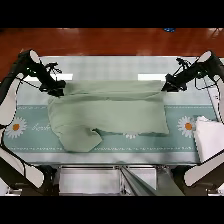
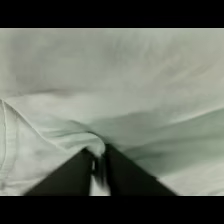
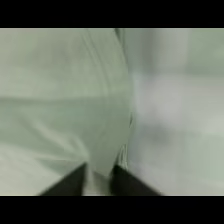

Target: Fold the shirts.

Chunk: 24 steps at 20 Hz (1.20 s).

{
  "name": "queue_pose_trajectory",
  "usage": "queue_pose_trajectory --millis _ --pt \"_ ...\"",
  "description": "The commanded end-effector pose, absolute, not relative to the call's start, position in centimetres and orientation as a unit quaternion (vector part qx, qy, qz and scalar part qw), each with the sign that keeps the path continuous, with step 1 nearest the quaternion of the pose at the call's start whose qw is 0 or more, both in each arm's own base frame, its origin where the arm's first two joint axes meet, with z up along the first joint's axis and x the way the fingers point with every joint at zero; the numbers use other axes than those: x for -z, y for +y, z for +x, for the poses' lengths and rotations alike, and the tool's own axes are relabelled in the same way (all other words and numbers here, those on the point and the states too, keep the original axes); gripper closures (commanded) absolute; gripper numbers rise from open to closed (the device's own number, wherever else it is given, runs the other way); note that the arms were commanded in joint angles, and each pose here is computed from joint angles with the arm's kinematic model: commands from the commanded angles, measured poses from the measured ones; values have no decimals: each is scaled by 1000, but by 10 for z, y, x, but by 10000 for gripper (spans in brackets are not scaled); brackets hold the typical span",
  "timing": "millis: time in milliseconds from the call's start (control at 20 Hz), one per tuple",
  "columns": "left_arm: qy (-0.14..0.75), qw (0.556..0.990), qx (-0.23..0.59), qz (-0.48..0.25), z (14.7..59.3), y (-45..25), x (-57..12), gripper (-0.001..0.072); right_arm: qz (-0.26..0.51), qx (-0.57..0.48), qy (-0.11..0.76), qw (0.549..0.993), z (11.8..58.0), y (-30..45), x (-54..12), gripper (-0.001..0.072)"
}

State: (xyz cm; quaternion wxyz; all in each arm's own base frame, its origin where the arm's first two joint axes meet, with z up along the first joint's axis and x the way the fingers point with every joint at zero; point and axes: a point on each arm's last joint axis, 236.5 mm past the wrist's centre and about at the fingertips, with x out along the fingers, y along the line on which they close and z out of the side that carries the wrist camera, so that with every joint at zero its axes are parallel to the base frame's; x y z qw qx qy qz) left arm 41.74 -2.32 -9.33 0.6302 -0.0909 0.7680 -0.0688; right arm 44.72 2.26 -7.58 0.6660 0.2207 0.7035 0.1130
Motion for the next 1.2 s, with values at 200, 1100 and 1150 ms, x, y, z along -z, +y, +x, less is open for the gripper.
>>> queue_pose_trajectory --millis 200,1100,1150 --pt "799 594 14 -89 384 2 63 199 159 -32 726 668 414 -30 43 302" --pt "710 588 10 -387 203 -39 106 200 371 -120 541 745 270 50 16 303" --pt "714 586 11 -382 199 -44 111 200 374 -122 538 745 272 51 15 303"
